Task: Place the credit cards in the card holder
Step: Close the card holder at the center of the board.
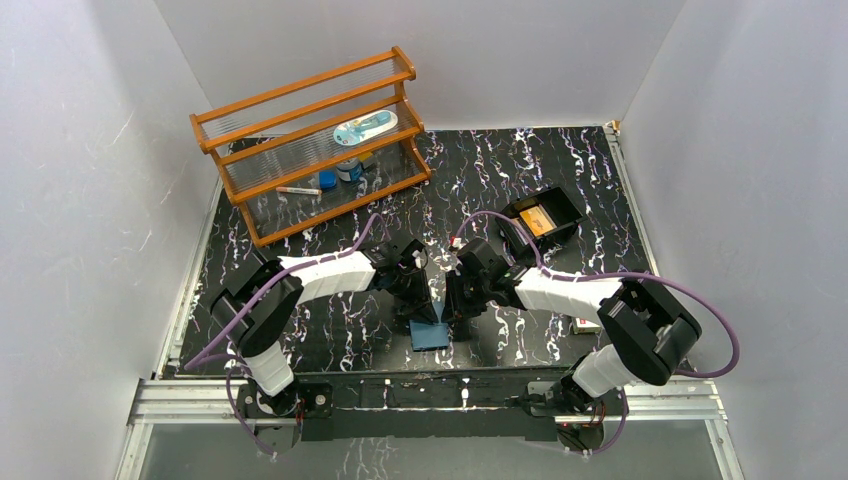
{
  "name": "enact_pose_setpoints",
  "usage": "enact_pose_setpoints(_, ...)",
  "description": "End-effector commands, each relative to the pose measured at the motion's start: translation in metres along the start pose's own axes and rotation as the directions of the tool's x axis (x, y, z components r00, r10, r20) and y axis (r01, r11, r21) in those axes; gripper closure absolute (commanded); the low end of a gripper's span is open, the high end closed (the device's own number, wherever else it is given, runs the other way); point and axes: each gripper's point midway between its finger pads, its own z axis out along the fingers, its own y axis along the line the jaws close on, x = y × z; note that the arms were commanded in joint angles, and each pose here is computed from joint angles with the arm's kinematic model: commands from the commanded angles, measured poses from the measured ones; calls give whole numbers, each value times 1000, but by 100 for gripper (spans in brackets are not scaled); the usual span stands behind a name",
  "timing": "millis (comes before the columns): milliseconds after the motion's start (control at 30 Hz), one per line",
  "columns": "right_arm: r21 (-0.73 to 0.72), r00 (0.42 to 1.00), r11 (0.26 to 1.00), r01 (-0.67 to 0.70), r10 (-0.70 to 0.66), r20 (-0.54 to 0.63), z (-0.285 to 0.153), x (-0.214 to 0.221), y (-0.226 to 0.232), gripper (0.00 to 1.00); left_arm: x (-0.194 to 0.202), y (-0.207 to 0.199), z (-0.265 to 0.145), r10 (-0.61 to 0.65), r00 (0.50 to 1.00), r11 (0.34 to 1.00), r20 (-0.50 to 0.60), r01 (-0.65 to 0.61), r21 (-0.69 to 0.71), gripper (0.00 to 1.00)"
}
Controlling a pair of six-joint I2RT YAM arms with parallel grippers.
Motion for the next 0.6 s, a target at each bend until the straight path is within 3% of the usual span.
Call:
enact_pose_setpoints(0, -18, 999, 1000, 11, -10, 39, -6, -11, 10, 71, 22, 30, 4, -1, 999, 990, -54, -6, -138, 85)
enact_pose_setpoints(400, -13, 999, 1000, 8, -8, 31, -4, -8, 8, 73, 24, 30, -5, 16, 999, 984, -41, -23, -176, 80)
enact_pose_setpoints(567, -15, 999, 1000, 11, -11, 32, -4, -9, 8, 73, 22, 29, -7, 23, 999, 982, -36, -30, -187, 86)
